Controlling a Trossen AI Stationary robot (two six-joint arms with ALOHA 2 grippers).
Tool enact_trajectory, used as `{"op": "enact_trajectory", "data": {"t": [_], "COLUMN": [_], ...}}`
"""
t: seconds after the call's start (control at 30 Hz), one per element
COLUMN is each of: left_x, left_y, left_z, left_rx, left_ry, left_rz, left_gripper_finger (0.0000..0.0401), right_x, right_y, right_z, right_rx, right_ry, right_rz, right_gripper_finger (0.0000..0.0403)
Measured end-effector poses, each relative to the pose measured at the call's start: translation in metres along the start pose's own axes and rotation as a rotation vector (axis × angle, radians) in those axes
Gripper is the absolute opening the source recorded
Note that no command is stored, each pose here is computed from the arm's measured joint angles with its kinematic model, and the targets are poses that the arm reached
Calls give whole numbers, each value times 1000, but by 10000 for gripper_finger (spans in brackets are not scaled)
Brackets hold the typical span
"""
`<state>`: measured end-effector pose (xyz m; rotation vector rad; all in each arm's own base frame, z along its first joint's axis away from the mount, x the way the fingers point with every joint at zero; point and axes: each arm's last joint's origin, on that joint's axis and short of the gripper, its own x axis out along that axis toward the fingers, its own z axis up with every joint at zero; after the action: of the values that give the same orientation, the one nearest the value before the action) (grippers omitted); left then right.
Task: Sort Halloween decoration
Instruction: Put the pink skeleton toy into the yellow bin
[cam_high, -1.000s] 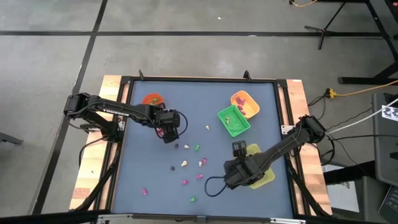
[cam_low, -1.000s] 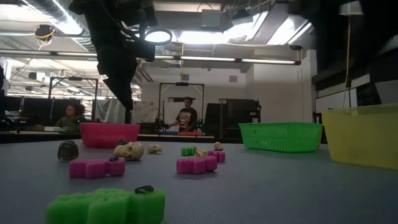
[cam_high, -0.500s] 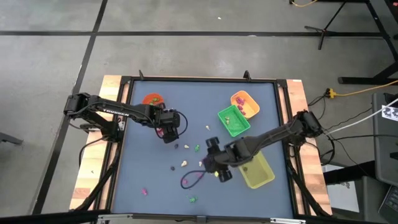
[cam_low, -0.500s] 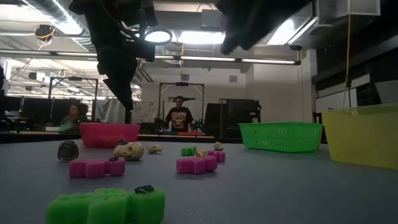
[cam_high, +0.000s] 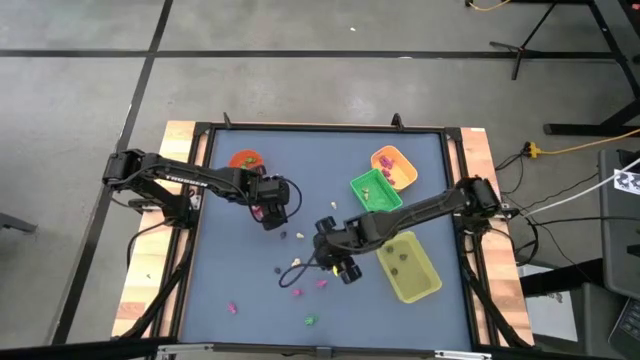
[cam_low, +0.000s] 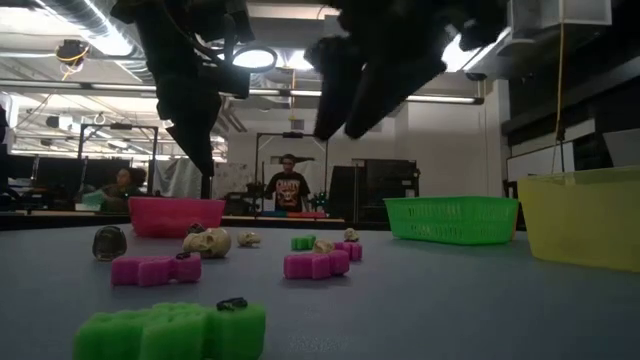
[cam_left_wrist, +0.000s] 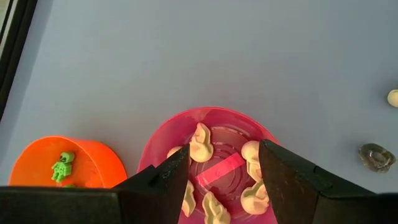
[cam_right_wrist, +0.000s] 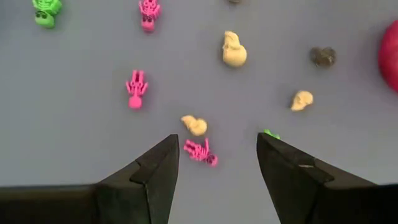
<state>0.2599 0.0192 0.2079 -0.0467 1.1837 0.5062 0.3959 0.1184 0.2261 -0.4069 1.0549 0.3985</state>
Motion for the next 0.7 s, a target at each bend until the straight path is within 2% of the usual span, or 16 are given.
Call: {"op": "enact_trajectory", "data": {"t": [0.43,0.7], "left_x": [0,0], "left_y": [0,0], "left_z": [-4,-3], "left_rx": [22,20], "left_ry": [34,28], "left_rz": [8,7], "left_gripper_finger": [175,175], "right_x": [61,76], "right_y": [6,1], "right_z": [-15,-22], "right_rx": [-57,-42], "right_ry": [153,207], "right_rz": [50,27], "right_gripper_finger": [215,215]}}
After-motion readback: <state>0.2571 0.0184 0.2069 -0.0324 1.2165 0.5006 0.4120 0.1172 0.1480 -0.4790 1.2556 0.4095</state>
